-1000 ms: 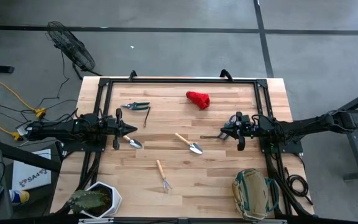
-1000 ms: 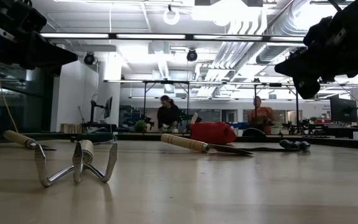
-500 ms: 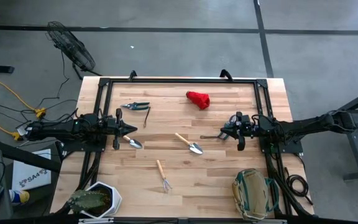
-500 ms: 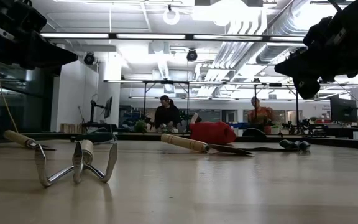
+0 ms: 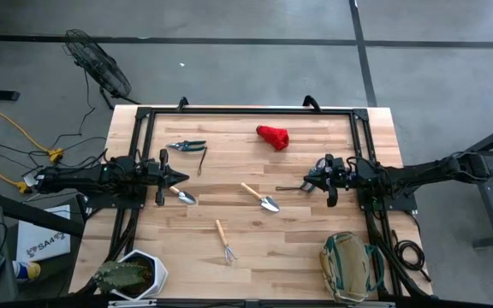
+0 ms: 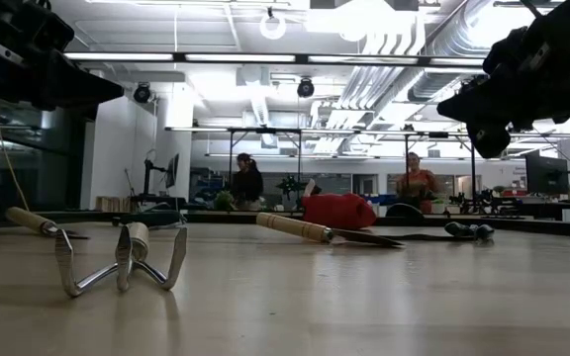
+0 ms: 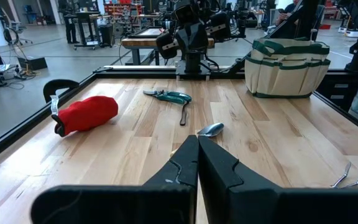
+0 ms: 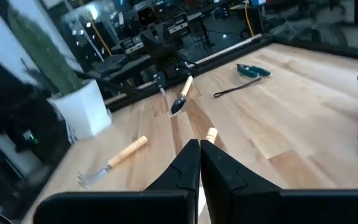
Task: Pick & Place Garden tools in Gardening bag
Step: Put the right green shear scissors into the gardening bag
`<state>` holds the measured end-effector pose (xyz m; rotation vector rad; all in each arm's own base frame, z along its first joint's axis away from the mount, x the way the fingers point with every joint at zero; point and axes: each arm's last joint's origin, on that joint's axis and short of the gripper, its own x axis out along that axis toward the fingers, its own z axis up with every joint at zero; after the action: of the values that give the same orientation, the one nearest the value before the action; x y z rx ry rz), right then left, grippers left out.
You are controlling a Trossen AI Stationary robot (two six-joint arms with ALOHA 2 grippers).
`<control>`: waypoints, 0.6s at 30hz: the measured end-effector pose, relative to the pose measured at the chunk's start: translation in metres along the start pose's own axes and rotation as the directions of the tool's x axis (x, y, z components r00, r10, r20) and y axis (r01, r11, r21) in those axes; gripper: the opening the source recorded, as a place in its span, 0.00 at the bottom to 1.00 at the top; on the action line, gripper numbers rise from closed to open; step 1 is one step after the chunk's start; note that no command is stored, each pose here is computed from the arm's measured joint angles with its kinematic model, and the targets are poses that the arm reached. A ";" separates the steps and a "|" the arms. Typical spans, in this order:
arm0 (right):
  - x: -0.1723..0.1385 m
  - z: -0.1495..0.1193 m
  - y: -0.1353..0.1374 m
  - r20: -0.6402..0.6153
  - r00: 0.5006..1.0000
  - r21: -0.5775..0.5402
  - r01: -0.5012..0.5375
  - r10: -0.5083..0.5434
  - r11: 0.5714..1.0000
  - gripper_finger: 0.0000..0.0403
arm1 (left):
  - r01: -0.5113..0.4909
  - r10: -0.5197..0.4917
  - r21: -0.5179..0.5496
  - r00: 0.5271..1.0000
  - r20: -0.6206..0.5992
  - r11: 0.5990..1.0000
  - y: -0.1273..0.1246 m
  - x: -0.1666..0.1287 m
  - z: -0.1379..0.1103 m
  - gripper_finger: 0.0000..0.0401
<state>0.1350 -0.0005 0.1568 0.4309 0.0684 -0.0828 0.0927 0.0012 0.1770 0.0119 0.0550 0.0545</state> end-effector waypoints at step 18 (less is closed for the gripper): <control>0.002 0.013 0.005 0.058 0.998 0.152 -0.008 -0.001 0.988 0.01 | 0.000 0.000 0.000 1.000 0.000 1.000 0.000 0.000 0.000 0.00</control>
<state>0.1382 -0.0012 0.1702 0.5810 0.0039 -0.0976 0.0927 0.0012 0.1770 0.0119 0.0549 0.0540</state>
